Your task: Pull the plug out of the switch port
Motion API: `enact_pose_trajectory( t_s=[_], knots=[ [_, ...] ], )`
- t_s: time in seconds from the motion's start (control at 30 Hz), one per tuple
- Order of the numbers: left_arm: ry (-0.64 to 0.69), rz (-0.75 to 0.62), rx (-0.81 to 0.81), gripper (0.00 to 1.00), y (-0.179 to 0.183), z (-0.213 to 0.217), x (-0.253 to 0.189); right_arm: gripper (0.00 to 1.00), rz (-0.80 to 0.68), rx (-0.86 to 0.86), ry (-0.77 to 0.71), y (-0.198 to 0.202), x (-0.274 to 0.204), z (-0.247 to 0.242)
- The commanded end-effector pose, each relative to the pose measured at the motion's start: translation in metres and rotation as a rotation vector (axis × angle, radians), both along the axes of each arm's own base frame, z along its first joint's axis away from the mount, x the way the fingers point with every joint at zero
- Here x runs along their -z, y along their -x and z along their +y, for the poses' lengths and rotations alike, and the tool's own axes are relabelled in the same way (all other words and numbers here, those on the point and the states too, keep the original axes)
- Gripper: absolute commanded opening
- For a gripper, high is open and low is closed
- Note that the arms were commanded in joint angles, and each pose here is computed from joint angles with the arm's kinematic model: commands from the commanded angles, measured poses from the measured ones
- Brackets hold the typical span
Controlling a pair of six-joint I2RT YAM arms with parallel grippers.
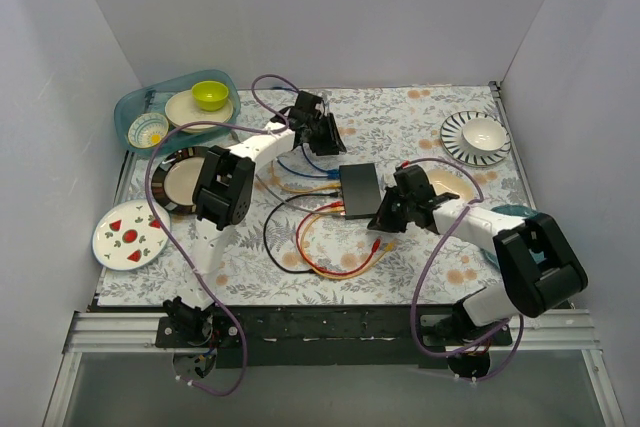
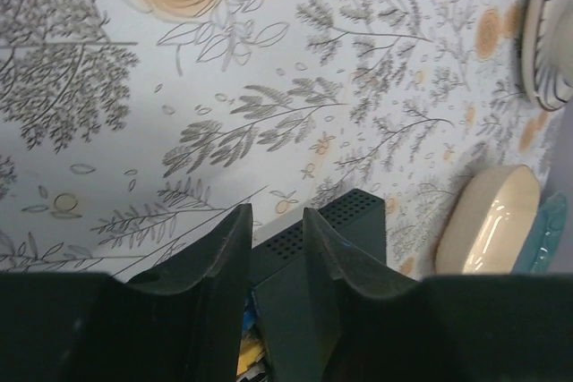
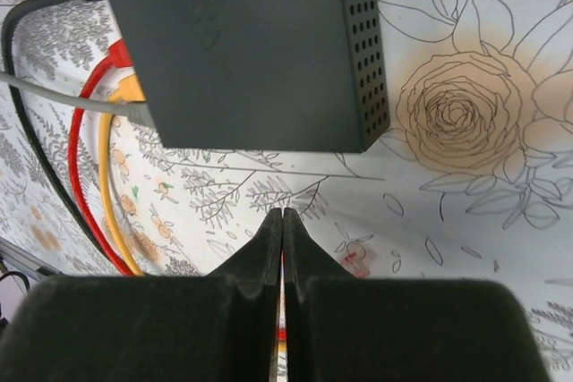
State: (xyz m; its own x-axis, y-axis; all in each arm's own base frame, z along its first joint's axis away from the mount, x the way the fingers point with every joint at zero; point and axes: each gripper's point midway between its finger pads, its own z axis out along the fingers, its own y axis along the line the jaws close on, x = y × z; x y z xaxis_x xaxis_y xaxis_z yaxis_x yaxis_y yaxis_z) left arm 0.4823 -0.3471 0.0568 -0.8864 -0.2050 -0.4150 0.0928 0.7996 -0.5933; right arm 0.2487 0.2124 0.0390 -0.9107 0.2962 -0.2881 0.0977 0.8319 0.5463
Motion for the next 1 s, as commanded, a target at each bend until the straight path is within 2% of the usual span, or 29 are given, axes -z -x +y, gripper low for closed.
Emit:
enact_pose_trajectory(
  t_s=[0.0, 0.2, 0.5, 0.6, 0.8, 0.97],
  knots=[
    [0.114, -0.054, 0.085, 0.29, -0.003, -0.019, -0.031, 0.01, 0.021, 0.044, -0.026, -0.009, 0.015, 0.007],
    [0.072, 0.03, 0.121, 0.29, 0.022, -0.012, -0.004, 0.01, 0.039, 0.06, 0.025, -0.039, 0.035, 0.012],
    [-0.002, 0.123, 0.143, 0.23, 0.057, 0.0, 0.031, 0.01, 0.076, 0.146, 0.122, -0.064, 0.047, -0.028],
    [-0.004, 0.155, 0.16, 0.19, 0.07, -0.005, 0.036, 0.01, 0.072, 0.164, 0.135, -0.076, 0.044, -0.04],
    [0.019, 0.218, 0.194, 0.18, 0.103, -0.028, 0.04, 0.01, 0.066, 0.149, 0.222, -0.103, 0.043, -0.058],
    [0.049, 0.263, 0.174, 0.17, 0.114, -0.047, 0.035, 0.1, 0.065, 0.145, 0.266, -0.128, 0.041, -0.068]
  ],
)
